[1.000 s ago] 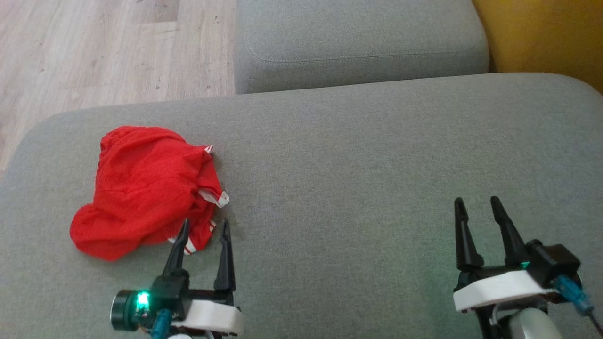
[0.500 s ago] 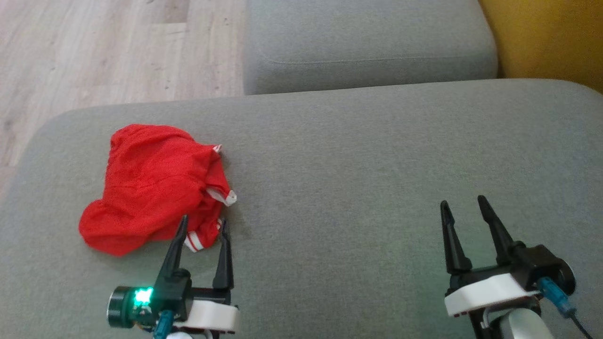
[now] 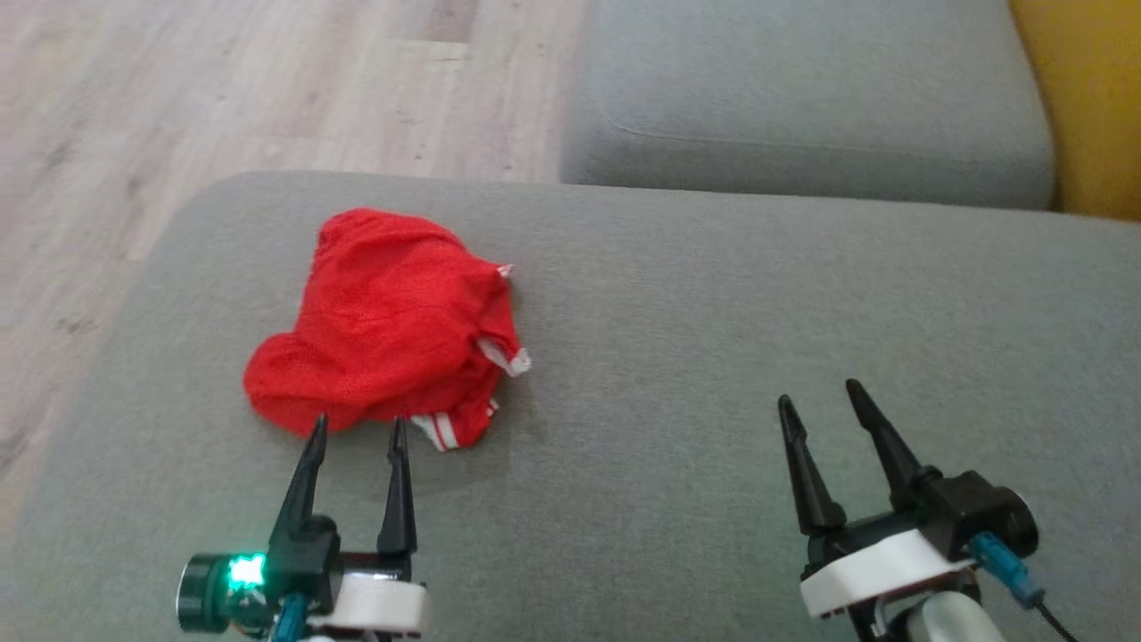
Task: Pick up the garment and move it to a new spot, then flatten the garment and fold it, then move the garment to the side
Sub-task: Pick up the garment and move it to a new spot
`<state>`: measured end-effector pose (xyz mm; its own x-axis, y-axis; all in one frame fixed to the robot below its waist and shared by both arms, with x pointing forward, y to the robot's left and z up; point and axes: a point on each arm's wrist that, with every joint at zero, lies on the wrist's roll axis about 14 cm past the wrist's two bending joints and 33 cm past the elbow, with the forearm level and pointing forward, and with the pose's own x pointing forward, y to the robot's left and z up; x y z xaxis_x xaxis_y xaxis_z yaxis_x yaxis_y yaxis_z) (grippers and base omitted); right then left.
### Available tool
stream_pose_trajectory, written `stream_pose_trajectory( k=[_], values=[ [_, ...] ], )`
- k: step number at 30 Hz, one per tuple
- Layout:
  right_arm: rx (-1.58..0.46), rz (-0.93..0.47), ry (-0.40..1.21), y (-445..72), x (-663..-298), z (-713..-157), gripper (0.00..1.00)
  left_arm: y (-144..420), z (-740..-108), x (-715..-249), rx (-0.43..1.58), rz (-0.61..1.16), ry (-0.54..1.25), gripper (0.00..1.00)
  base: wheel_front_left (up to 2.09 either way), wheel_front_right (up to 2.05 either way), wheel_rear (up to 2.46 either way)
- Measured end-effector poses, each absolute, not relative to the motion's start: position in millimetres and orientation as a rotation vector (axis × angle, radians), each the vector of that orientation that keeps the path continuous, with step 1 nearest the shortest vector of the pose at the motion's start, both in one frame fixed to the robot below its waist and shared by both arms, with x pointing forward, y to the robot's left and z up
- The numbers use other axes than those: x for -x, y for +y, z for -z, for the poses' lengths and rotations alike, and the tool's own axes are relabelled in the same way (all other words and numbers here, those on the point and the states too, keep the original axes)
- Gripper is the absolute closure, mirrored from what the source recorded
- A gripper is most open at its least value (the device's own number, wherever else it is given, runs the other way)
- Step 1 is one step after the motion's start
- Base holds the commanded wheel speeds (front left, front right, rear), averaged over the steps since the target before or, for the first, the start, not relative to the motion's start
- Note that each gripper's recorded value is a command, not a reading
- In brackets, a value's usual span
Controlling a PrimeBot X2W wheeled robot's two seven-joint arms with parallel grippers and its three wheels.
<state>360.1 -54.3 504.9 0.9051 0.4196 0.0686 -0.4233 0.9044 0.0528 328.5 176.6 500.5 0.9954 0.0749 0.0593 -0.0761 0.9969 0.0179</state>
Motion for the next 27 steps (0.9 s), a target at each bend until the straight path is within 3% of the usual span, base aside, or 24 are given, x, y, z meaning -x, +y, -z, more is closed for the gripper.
stream_pose_trajectory(
  k=[15, 27],
  values=[
    [-0.091, -0.614, -0.046, 2, -344, -507, 0.00, 225, -494, -281, -0.018, -0.250, -0.055, 0.00, 0.00, 0.00, 0.00],
    [-0.100, -0.624, -0.032, 5, -343, -503, 0.00, 225, -491, -278, -0.025, -0.246, -0.042, 0.00, 0.00, 0.00, 0.00]
  ],
)
